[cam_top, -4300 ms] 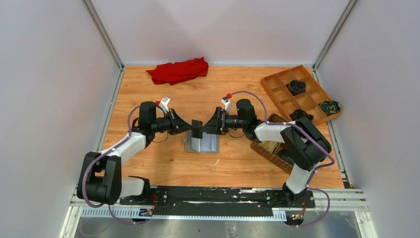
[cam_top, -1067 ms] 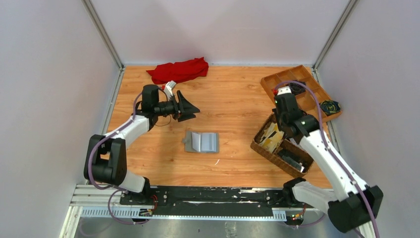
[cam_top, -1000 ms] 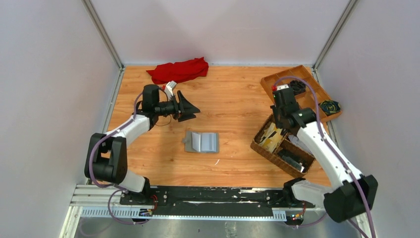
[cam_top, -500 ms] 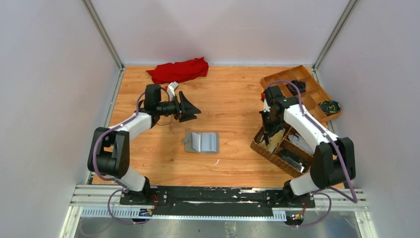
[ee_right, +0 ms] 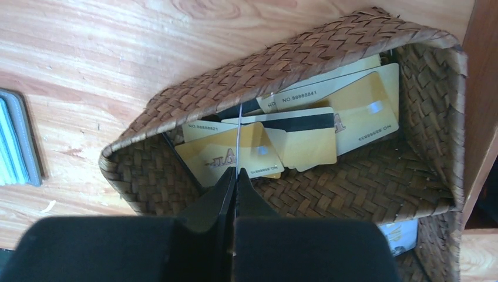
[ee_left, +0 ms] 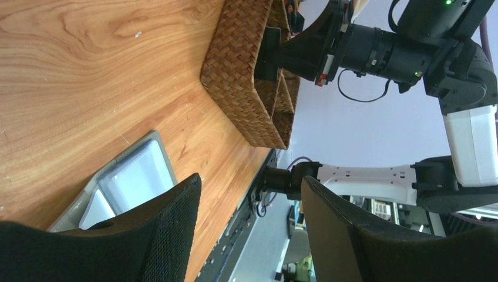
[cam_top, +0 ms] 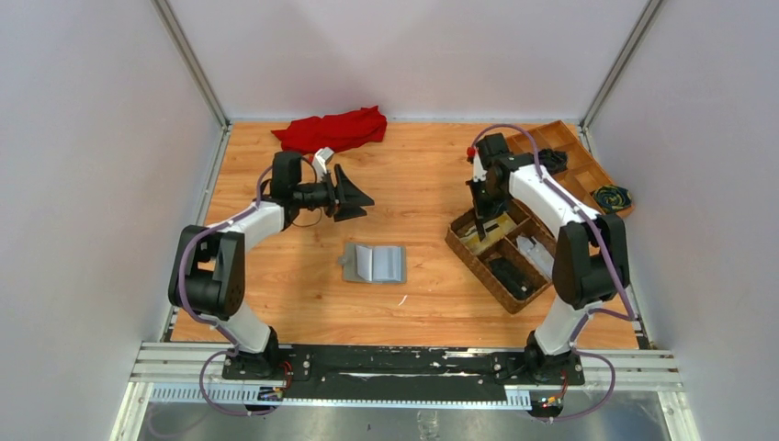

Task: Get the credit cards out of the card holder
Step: Move the storage box to the center of the board, then place the credit card in the storage box.

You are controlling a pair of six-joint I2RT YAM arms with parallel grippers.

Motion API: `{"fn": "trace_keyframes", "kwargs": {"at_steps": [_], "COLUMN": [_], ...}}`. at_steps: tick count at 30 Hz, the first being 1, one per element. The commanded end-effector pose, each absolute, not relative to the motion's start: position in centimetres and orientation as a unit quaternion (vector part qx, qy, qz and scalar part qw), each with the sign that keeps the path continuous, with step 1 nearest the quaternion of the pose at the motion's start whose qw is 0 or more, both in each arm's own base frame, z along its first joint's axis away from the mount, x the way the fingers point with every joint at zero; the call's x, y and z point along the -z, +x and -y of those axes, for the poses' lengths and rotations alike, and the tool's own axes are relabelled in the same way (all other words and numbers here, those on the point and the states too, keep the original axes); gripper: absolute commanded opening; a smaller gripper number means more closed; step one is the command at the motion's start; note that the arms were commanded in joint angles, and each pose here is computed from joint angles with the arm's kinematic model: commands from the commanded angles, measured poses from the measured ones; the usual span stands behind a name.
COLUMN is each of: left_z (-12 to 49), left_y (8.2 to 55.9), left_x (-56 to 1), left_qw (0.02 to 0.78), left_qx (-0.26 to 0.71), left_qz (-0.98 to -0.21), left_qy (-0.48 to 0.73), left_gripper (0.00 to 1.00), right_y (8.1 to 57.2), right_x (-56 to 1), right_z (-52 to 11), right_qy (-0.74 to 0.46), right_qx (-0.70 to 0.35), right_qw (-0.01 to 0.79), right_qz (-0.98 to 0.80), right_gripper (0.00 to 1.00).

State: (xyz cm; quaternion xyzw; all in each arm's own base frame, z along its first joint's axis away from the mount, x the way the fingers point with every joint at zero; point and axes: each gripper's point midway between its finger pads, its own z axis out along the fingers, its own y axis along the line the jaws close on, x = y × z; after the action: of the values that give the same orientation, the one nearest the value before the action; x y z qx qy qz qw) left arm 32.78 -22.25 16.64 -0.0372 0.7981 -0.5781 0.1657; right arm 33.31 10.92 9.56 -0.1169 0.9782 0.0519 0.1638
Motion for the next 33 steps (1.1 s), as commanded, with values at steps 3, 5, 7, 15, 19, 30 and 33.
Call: {"fn": "trace_keyframes", "kwargs": {"at_steps": [3, 5, 7, 15, 19, 30, 33], "left_z": [22.7, 22.7, 22.8, 22.9, 23.2, 22.9, 22.8], "left_y": [33.5, 33.7, 33.9, 34.0, 33.7, 33.0, 32.5], "left_x": [-16.9, -16.7, -16.5, -16.2, -16.6, -17.6, -17.9], "left_qw": [0.161, 0.157, 0.154, 0.150, 0.148, 0.167, 0.170], "left_qx": [0.586, 0.586, 0.586, 0.585, 0.589, 0.585, 0.584], "left_qz": [-0.794, -0.794, -0.795, -0.796, -0.794, -0.793, -0.793], "left_qy": [-0.023, -0.024, -0.026, -0.028, -0.024, -0.025, -0.025], "left_gripper": [0.65, 0.65, 0.65, 0.65, 0.65, 0.66, 0.66], "right_y": [33.6, 32.6, 31.6, 28.7, 27.4, 24.6, 24.5], "right_x": [-12.2, -13.4, -14.7, -17.0, -16.7, -13.7, -14.3], "right_z": [-9.0, -7.4, -6.3, -3.6, -3.3, -5.2, -5.6], "right_qy": [-0.142, -0.159, -0.170, -0.211, -0.222, -0.294, -0.301], "right_qx": [-0.015, 0.019, 0.038, 0.089, 0.088, 0.064, 0.064], "right_qw": [0.200, 0.217, 0.240, 0.302, 0.305, 0.256, 0.266], "right_qz": [-0.969, -0.963, -0.955, -0.925, -0.922, -0.919, -0.914], "right_gripper": [0.00, 0.00, 0.00, 0.00, 0.00, 0.00, 0.00]}}
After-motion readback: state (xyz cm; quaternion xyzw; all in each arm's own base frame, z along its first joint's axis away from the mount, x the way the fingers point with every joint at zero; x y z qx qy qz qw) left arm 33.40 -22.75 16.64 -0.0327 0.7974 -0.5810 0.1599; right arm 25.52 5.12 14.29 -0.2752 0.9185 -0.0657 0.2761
